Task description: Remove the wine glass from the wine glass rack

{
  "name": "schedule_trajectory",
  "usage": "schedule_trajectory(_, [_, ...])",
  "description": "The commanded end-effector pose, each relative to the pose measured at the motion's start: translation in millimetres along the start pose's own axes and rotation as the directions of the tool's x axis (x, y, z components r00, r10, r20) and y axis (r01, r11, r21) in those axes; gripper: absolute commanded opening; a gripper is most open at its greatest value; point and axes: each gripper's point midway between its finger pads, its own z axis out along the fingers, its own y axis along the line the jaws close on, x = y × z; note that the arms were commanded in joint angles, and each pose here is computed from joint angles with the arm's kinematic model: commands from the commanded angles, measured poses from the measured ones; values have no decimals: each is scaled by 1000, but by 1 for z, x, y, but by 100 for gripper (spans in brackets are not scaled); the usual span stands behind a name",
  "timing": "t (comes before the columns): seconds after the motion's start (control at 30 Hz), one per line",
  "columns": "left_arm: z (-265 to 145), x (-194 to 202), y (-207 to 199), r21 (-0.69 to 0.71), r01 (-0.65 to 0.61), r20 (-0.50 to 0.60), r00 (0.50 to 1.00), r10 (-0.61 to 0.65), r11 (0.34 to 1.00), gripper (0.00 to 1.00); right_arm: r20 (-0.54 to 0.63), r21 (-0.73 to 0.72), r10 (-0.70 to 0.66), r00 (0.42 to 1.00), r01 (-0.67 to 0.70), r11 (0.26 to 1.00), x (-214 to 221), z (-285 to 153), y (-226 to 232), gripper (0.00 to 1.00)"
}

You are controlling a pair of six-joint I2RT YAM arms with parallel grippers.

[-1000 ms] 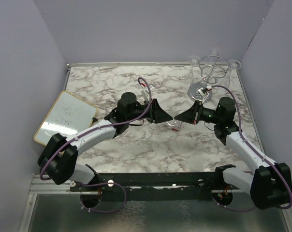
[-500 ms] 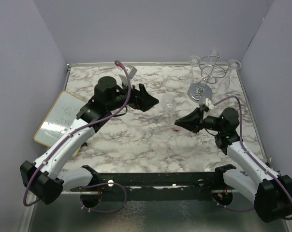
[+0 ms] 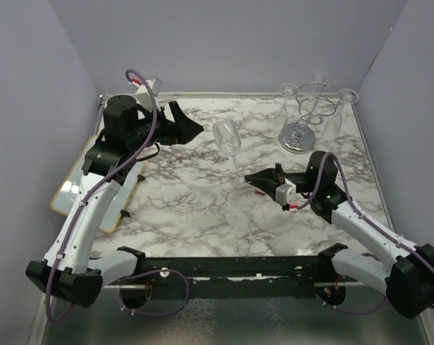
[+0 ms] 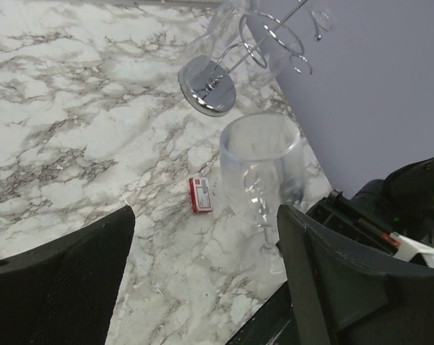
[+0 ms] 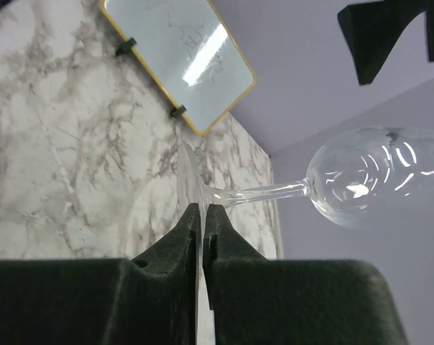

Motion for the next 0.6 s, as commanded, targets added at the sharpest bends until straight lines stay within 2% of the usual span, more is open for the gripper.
schedule_trajectory(0.0, [-32,-29,-23,-2,2,85,996,-2,1000,82,-132,30,-358,924,365,931,13,0,-24,1])
schedule_trajectory(0.1, [-37,-32,-31,19,7,93,996,-9,1000,82,-165,56,-445,880,459,887,13,3,-16,1])
schedule_trajectory(0.23, [-30,-14,-30,52,11,-3,1000,-11,999,79,-199,-3,-499,843,508,861,19,19,-1,1])
schedule_trajectory(0.43, [-38,5,-6,-49,-75,-68,995,72,996,77,-262,-55,-570,779,578,814,26,34,16,1])
schedule_trajectory(0.57, [-42,26,13,-109,-92,-127,989,78,990,73,-282,-101,-611,739,611,785,27,42,24,1])
